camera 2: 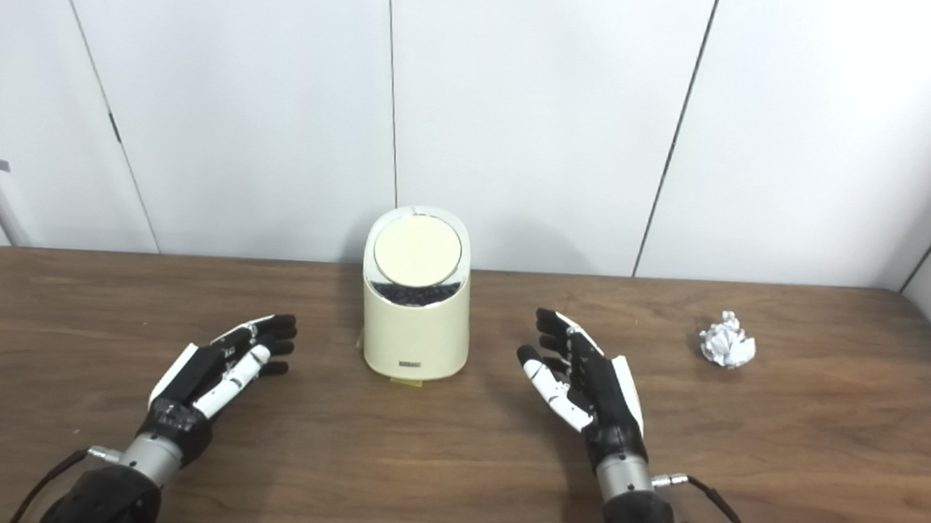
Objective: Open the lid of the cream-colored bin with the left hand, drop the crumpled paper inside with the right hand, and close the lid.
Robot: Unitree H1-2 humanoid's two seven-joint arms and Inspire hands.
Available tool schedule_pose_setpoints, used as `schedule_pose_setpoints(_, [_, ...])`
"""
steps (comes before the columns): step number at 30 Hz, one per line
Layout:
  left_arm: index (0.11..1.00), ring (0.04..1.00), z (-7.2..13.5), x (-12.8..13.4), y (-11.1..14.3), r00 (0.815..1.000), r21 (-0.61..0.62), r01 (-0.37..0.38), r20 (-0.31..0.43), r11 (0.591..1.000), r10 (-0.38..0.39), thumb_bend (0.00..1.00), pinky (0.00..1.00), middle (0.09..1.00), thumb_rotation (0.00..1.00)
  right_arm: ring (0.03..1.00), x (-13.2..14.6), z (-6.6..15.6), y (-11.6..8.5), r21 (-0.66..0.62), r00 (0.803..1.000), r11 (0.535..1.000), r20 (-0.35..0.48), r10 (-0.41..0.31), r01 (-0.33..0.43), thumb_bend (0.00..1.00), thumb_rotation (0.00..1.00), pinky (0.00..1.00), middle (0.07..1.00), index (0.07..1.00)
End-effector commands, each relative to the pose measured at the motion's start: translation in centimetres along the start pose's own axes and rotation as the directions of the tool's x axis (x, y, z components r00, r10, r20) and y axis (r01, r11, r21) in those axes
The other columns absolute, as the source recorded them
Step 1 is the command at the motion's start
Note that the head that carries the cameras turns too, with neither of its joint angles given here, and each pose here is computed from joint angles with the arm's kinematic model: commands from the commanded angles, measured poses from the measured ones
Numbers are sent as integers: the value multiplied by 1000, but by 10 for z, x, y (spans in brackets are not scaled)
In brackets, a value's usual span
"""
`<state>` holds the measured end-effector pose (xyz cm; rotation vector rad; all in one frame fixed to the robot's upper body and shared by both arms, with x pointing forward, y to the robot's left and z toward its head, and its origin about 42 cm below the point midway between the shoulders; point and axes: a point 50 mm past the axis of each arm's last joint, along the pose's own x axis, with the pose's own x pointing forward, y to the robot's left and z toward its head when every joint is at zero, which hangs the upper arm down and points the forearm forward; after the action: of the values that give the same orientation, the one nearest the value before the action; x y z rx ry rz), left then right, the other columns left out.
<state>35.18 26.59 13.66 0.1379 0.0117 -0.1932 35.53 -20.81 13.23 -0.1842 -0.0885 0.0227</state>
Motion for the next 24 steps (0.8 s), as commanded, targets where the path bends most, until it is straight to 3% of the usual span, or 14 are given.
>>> schedule_pose_setpoints(1, [858,856,9,6,1,1000,29,18,22,999,-18,257,795,859,548,840,12,22,-2,3,996,1000,91,-7,7,230,493,772,844,813])
schedule_pose_setpoints(4, [897,884,23,8,2,998,80,16,61,997,-21,360,816,890,605,839,13,21,-2,-11,995,1000,99,-5,6,228,486,767,843,814])
schedule_pose_setpoints(7, [908,916,38,10,3,995,114,-24,94,993,14,594,870,916,593,835,13,20,-3,-20,994,1000,111,1,2,220,492,760,842,816])
schedule_pose_setpoints(10, [904,914,52,13,4,992,158,-55,124,986,35,734,853,921,585,835,13,21,-2,-21,994,1000,108,2,1,218,496,760,841,814])
schedule_pose_setpoints(15, [925,938,89,31,-1,978,119,-104,192,987,80,814,901,934,658,834,12,21,-1,-17,995,1000,97,-3,4,222,499,757,841,815])
schedule_pose_setpoints(18, [940,953,112,49,-2,967,141,-113,245,984,76,770,940,945,722,835,13,21,0,-17,996,1000,91,-5,7,226,482,762,842,813])
schedule_pose_setpoints(24, [935,963,169,76,-17,944,211,-132,325,969,58,856,939,949,724,838,13,22,-1,-6,997,1000,82,-6,7,224,487,768,842,816])
